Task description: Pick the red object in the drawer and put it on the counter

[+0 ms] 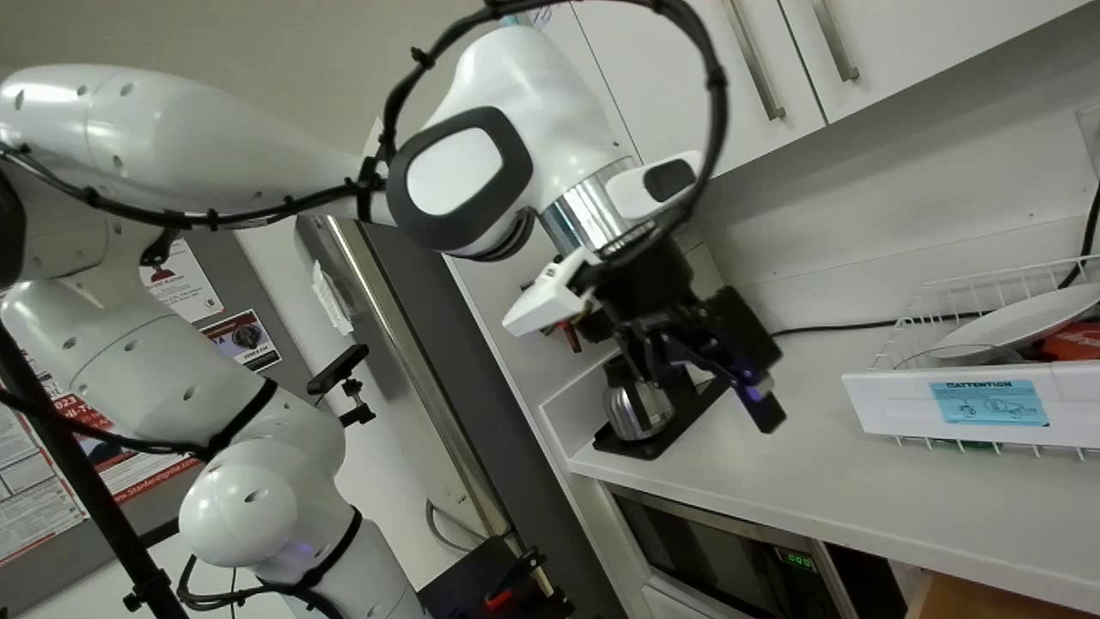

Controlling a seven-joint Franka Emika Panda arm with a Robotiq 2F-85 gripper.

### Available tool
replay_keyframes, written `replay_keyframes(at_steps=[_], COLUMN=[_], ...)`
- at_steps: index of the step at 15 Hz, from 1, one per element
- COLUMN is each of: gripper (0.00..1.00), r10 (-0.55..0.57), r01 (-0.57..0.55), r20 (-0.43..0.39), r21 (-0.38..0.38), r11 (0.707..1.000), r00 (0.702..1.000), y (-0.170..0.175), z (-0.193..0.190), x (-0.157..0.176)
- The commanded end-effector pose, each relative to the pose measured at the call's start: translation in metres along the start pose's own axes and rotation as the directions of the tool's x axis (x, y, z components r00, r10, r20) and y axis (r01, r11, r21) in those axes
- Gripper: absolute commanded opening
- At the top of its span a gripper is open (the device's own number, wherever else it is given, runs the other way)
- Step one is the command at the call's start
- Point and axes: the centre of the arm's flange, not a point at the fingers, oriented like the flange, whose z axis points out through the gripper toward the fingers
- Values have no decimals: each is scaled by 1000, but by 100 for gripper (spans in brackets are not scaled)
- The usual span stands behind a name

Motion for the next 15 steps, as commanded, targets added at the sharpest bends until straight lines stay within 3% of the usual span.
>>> replay_keyframes(at_steps=[1, 6, 7, 8, 11, 15], gripper=[100, 100, 100, 100, 100, 100], r10=[-58, -82, -98, -76, -90, -85], r01=[57, 63, 78, 63, 70, 63], r20=[18, 119, 126, 81, 131, 144], r21=[55, 158, 153, 147, 149, 151], r11=[997, 985, 985, 987, 986, 987], r00=[998, 990, 987, 994, 987, 986], y=[64, 98, 95, 67, 71, 77], z=[57, 134, 141, 114, 149, 158], x=[37, 59, 65, 32, 51, 59])
